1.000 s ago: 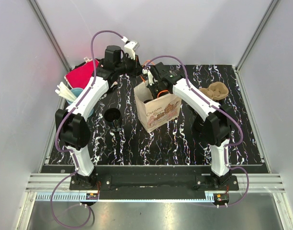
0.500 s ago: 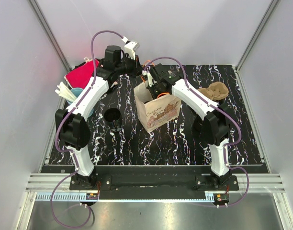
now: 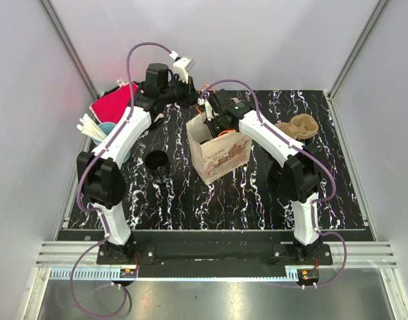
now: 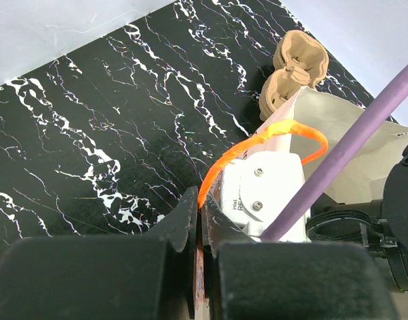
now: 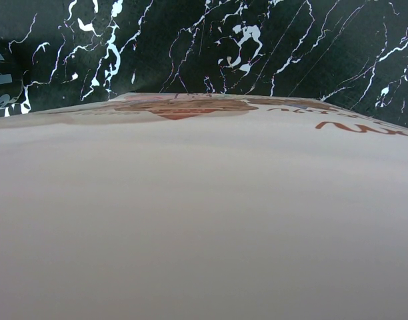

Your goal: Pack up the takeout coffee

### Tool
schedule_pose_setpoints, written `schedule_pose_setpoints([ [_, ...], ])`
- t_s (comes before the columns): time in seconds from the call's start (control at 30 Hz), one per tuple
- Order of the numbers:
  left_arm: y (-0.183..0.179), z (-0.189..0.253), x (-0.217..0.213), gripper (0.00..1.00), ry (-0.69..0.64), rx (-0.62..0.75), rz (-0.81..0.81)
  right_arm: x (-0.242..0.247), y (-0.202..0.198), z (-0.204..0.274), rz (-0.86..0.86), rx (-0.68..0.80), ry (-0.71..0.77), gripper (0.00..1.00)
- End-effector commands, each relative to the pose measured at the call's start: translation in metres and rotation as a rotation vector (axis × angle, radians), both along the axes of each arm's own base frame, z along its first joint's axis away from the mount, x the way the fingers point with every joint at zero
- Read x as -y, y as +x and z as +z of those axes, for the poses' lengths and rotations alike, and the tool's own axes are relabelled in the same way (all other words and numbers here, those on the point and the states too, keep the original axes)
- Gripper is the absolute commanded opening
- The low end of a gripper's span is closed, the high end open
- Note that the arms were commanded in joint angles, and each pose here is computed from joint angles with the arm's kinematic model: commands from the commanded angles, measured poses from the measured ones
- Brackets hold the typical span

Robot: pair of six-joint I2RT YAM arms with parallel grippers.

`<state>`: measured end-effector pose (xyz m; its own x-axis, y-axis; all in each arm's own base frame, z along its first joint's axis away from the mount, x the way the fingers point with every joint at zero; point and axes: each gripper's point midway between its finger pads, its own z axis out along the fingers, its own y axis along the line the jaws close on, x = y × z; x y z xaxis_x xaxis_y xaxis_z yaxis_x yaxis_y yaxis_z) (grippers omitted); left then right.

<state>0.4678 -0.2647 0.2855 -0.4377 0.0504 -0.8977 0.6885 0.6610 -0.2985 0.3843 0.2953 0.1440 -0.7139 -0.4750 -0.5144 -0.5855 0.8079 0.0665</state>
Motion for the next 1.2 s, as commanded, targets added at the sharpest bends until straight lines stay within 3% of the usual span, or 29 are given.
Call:
schedule_pose_setpoints([
  [0.0,0.000,0.026,-0.002,0.00,-0.028,0.065,0.008,-0.005,-0.004,-0.012,0.018,-0.023,-0.007,0.02],
  [0.3,0.000,0.024,-0.003,0.00,-0.028,0.059,0.005,-0.008,-0.006,-0.010,0.031,-0.030,0.008,0.37],
  [0.7,0.000,0.024,-0.001,0.00,-0.029,0.058,-0.001,-0.010,-0.002,0.032,0.048,0.048,0.053,0.66],
  [1.1,-0.001,0.025,-0.001,0.00,-0.030,0.061,-0.004,-0.013,-0.009,0.120,0.136,0.196,0.155,0.98],
  [1.17,-0.001,0.025,-0.001,0.00,-0.030,0.060,-0.006,-0.012,-0.010,0.134,0.144,0.218,0.167,1.00],
])
